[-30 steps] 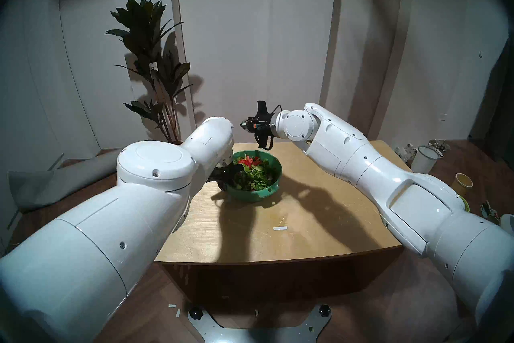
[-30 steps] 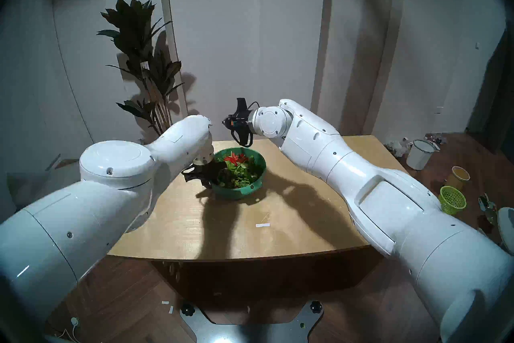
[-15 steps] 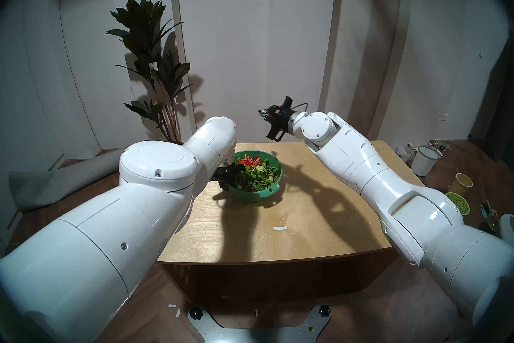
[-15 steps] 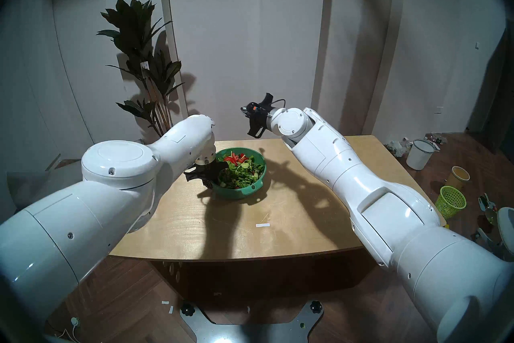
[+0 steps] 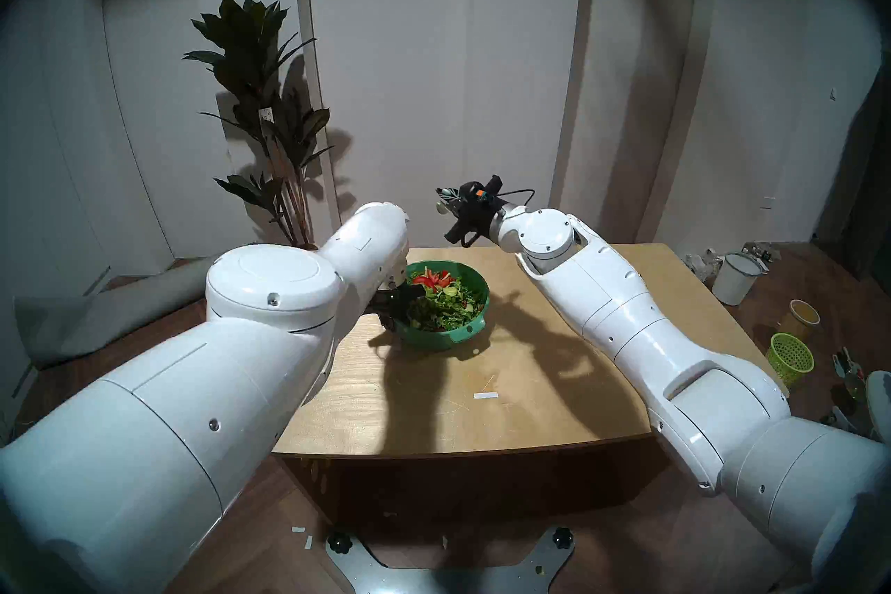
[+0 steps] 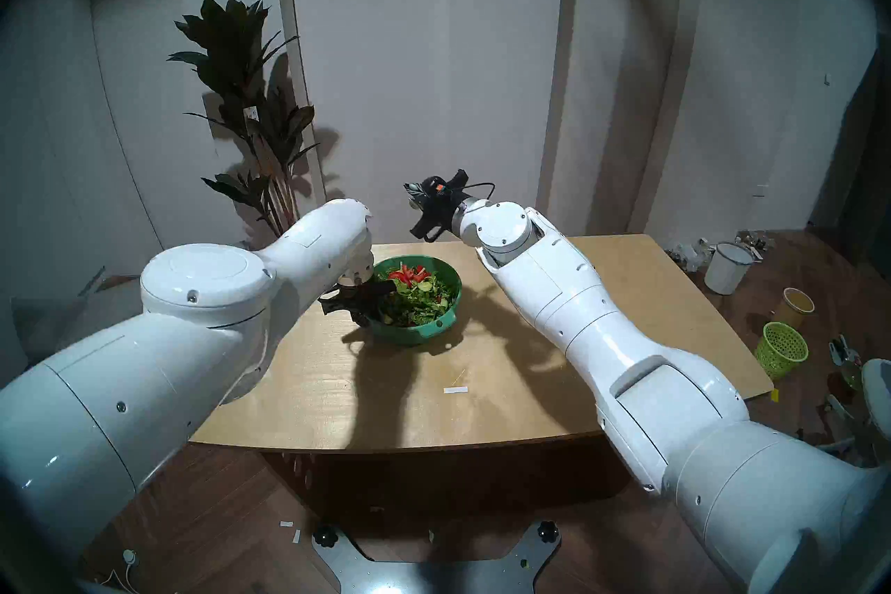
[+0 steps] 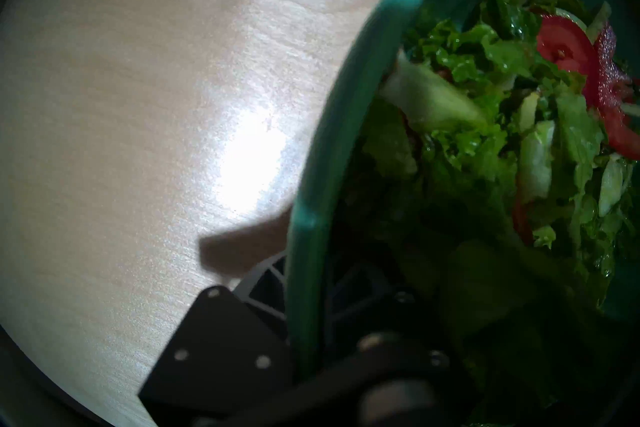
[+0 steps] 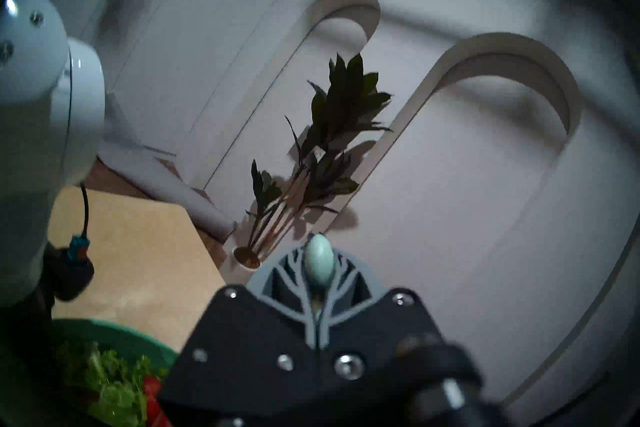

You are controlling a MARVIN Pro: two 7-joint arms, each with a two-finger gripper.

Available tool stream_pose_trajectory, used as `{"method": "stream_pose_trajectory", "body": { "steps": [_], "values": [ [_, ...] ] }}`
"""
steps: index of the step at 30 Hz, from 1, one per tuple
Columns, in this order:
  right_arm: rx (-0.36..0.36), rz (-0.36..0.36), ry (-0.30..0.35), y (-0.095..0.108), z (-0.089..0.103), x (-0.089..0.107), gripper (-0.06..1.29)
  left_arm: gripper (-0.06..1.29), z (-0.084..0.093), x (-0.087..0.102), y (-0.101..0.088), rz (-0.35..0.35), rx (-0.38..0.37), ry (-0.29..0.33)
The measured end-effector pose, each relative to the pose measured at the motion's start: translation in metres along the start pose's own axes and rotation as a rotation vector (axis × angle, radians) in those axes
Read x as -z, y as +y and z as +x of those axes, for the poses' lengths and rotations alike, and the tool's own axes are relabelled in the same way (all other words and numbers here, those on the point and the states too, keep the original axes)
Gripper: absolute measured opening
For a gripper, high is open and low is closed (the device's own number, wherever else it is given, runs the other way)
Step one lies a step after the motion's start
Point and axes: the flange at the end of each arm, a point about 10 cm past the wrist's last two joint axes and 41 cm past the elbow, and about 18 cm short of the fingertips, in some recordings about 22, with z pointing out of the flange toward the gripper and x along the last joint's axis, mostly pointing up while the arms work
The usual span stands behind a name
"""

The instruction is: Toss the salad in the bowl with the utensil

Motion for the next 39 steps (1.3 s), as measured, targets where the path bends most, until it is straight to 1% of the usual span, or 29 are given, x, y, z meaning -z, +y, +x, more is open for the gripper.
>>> {"method": "stream_pose_trajectory", "body": {
  "steps": [2, 3, 6, 8, 9, 11, 12, 14, 16, 20, 22, 25, 26, 27, 28, 31, 36, 39],
  "values": [
    [0.015, 0.023, 0.025, -0.002, 0.010, -0.002, -0.03, 0.07, 0.000, 0.000, 0.000, -0.001, 0.000, 0.000],
    [0.029, 0.046, 0.039, -0.005, 0.017, -0.003, -0.03, 0.07, 0.000, 0.000, 0.001, 0.001, -0.001, 0.000],
    [0.080, 0.108, 0.052, -0.010, 0.026, -0.002, -0.03, 0.07, -0.001, 0.001, 0.002, 0.005, -0.006, 0.003],
    [0.120, 0.149, 0.047, -0.010, 0.029, 0.000, -0.03, 0.07, -0.001, 0.001, 0.003, 0.008, -0.009, 0.005],
    [0.153, 0.178, 0.038, -0.009, 0.029, 0.003, -0.03, 0.07, -0.002, 0.001, 0.003, 0.010, -0.011, 0.006],
    [0.179, 0.200, 0.027, -0.006, 0.028, 0.006, -0.03, 0.07, -0.002, 0.001, 0.004, 0.012, -0.013, 0.007],
    [0.213, 0.225, 0.011, -0.001, 0.026, 0.010, -0.03, 0.07, -0.002, 0.001, 0.004, 0.014, -0.015, 0.008],
    [0.243, 0.243, -0.003, 0.005, 0.026, 0.014, -0.03, 0.07, -0.002, 0.001, 0.004, 0.016, -0.016, 0.009],
    [0.291, 0.266, -0.025, 0.017, 0.026, 0.022, -0.03, 0.07, -0.002, 0.001, 0.005, 0.018, -0.019, 0.011],
    [0.351, 0.299, -0.046, 0.033, 0.031, 0.030, -0.03, 0.07, -0.003, 0.001, 0.005, 0.021, -0.022, 0.013],
    [0.385, 0.326, -0.051, 0.039, 0.037, 0.035, -0.03, 0.07, -0.003, 0.001, 0.006, 0.024, -0.024, 0.014],
    [0.416, 0.372, -0.053, 0.040, 0.042, 0.039, -0.03, 0.07, -0.003, 0.001, 0.006, 0.027, -0.027, 0.015],
    [0.424, 0.394, -0.053, 0.037, 0.044, 0.041, -0.03, 0.07, -0.003, 0.001, 0.006, 0.028, -0.027, 0.015],
    [0.426, 0.399, -0.053, 0.037, 0.044, 0.041, -0.03, 0.07, -0.004, 0.001, 0.006, 0.028, -0.028, 0.016],
    [0.430, 0.430, -0.053, 0.032, 0.045, 0.042, -0.03, 0.07, -0.004, 0.001, 0.006, 0.029, -0.029, 0.016],
    [0.424, 0.476, -0.051, 0.022, 0.043, 0.044, -0.03, 0.07, -0.004, 0.001, 0.007, 0.032, -0.031, 0.017],
    [0.389, 0.541, -0.065, 0.004, 0.030, 0.050, -0.03, 0.07, -0.004, 0.001, 0.008, 0.037, -0.036, 0.020],
    [0.367, 0.549, -0.084, 0.003, 0.022, 0.053, -0.03, 0.07, -0.005, 0.001, 0.008, 0.039, -0.039, 0.022]
  ]
}}
